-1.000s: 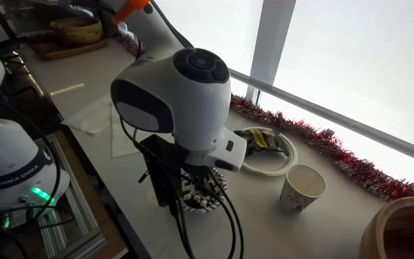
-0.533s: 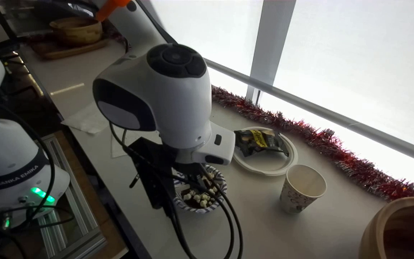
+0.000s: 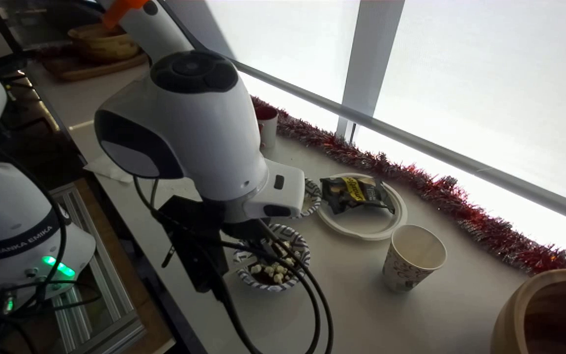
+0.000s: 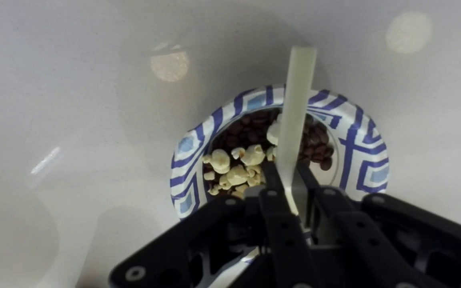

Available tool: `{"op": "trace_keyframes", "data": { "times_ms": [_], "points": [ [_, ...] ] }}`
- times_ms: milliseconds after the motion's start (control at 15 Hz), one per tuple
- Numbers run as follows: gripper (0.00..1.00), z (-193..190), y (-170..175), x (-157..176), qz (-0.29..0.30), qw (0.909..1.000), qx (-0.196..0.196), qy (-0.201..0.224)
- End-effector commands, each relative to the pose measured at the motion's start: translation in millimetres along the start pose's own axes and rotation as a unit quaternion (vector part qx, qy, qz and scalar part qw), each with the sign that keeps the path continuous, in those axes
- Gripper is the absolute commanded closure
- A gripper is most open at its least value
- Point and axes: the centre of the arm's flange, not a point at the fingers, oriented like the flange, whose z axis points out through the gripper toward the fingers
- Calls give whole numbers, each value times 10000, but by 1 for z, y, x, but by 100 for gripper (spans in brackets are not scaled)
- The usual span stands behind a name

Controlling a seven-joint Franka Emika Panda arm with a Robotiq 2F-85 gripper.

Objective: Move the contents from one bowl to the next

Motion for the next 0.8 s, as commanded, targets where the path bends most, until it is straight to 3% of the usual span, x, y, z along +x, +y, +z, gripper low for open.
{"op": "trace_keyframes", "data": {
  "times_ms": [0, 333, 733],
  "points": [
    [97, -26, -12, -23, -303, 9987, -178, 362],
    [97, -56, -31, -11, -786, 9934, -245, 804],
    [97, -78, -72, 50, -1793, 9798, -163, 872]
  ]
}}
